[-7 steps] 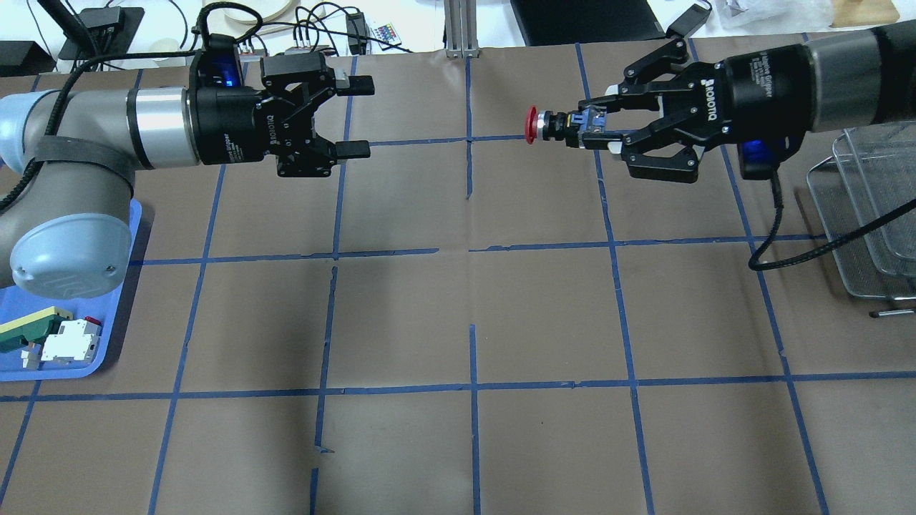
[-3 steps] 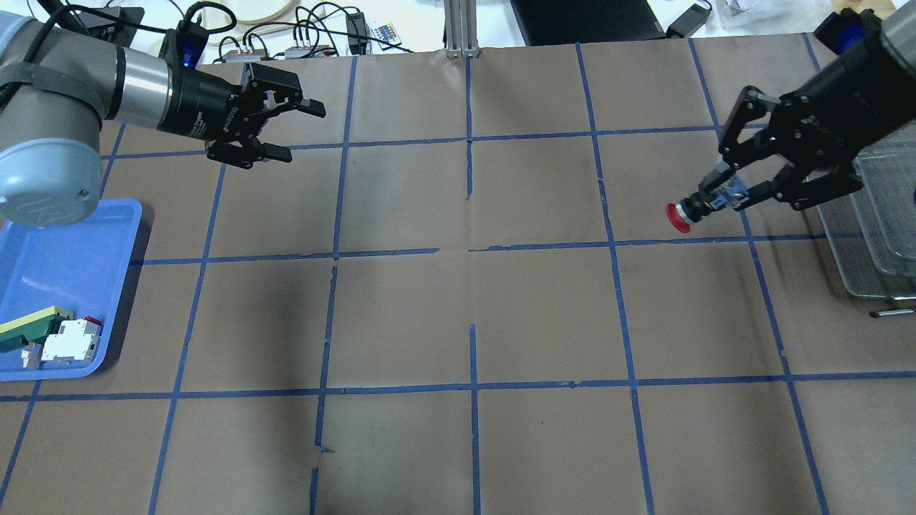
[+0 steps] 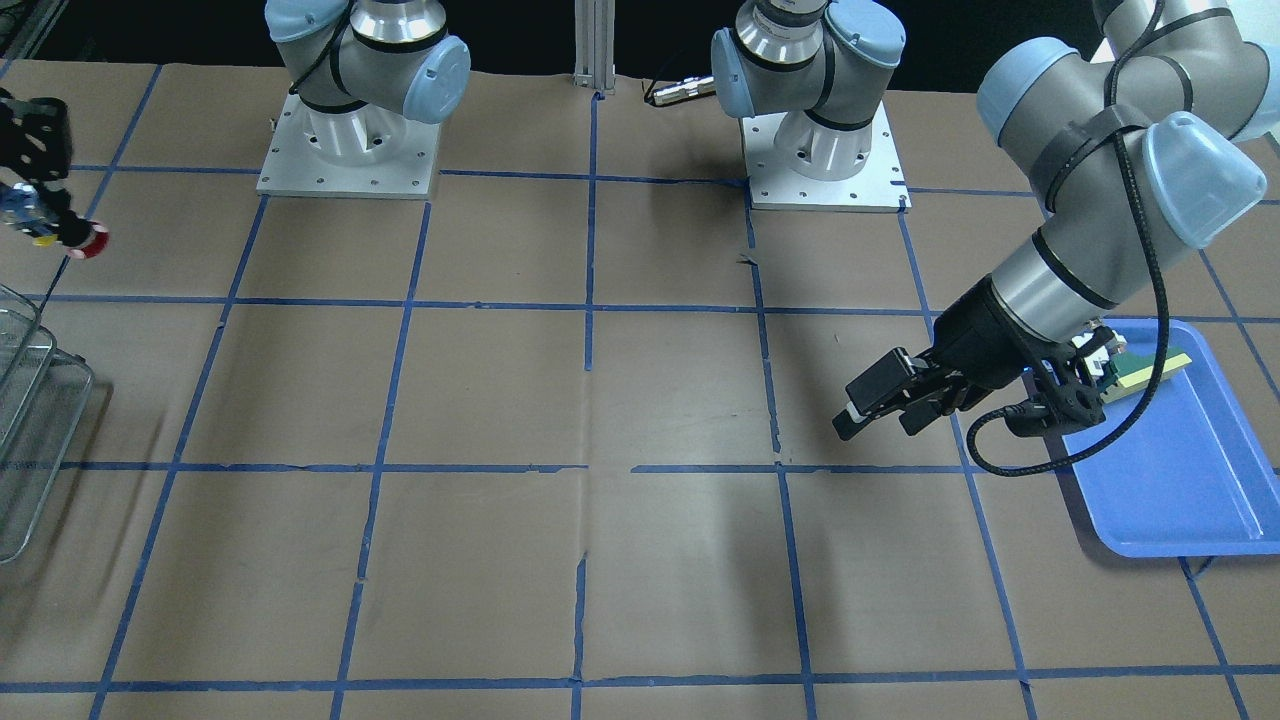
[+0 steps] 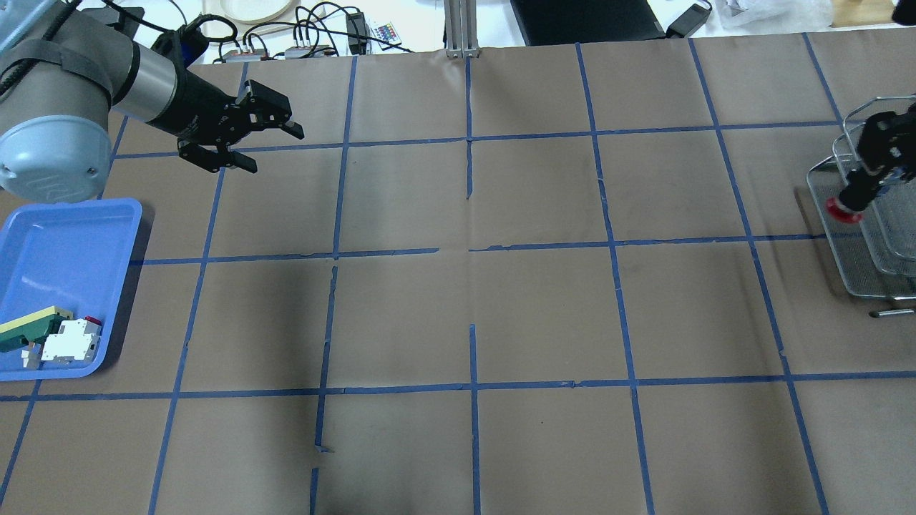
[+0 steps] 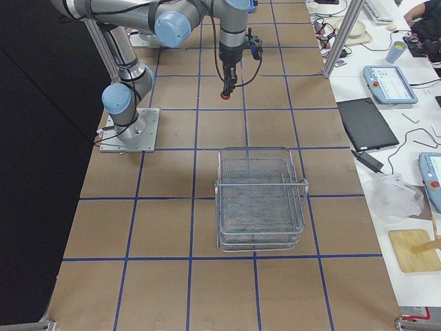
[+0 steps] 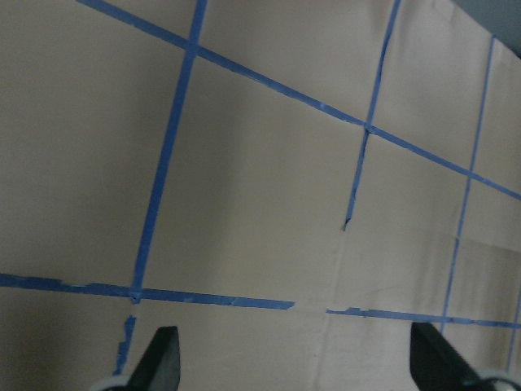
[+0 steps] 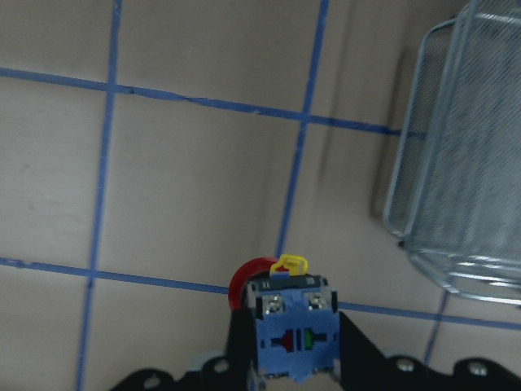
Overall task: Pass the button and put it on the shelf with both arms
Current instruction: 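Carry the button with the right gripper into the mesh basket while the left arm retracts, then lower the button into the mesh basket and open the right gripper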
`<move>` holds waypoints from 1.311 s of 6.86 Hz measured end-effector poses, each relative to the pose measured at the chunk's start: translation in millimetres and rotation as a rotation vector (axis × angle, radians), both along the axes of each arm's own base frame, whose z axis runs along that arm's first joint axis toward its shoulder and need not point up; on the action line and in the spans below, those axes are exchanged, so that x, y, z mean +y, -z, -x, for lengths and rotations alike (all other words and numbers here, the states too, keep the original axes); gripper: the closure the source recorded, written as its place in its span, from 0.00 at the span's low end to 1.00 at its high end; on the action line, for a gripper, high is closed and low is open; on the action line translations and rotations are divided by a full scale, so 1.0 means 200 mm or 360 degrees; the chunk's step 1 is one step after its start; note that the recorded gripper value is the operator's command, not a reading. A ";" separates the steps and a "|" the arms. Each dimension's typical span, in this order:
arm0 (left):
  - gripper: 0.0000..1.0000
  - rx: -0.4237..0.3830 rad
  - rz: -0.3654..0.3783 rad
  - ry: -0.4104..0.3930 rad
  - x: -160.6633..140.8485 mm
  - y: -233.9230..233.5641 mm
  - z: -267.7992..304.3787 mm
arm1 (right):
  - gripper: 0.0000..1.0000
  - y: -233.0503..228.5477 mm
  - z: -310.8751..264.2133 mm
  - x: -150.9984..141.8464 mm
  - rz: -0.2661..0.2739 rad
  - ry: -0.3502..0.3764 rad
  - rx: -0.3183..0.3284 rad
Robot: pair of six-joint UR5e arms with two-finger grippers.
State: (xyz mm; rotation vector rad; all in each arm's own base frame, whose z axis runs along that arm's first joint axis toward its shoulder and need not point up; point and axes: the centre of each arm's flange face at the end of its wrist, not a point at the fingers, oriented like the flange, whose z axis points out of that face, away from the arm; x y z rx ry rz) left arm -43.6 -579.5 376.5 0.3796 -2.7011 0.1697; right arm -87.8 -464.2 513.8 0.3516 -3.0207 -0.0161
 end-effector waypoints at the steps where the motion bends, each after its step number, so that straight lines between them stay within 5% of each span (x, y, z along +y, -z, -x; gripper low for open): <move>1: 0.00 -0.0125 -0.0022 0.0025 -0.02 -0.03 -0.01 | 1.00 0.00 0.17 -0.04 0.0035 -0.0135 0.0135; 3: 0.00 -0.0430 -0.0136 0.0185 -0.03 -0.18 0.10 | 1.00 0.12 0.48 -0.18 0.0104 -0.0163 0.0283; 5: 0.00 -0.0618 -0.0221 0.0373 0.01 -0.45 0.24 | 1.00 0.29 0.64 -0.29 0.0131 -0.0022 0.0284; 9: 0.00 -0.0669 -0.0247 0.0484 0.20 -0.60 0.24 | 0.99 0.50 0.75 -0.41 0.0151 0.0132 0.0271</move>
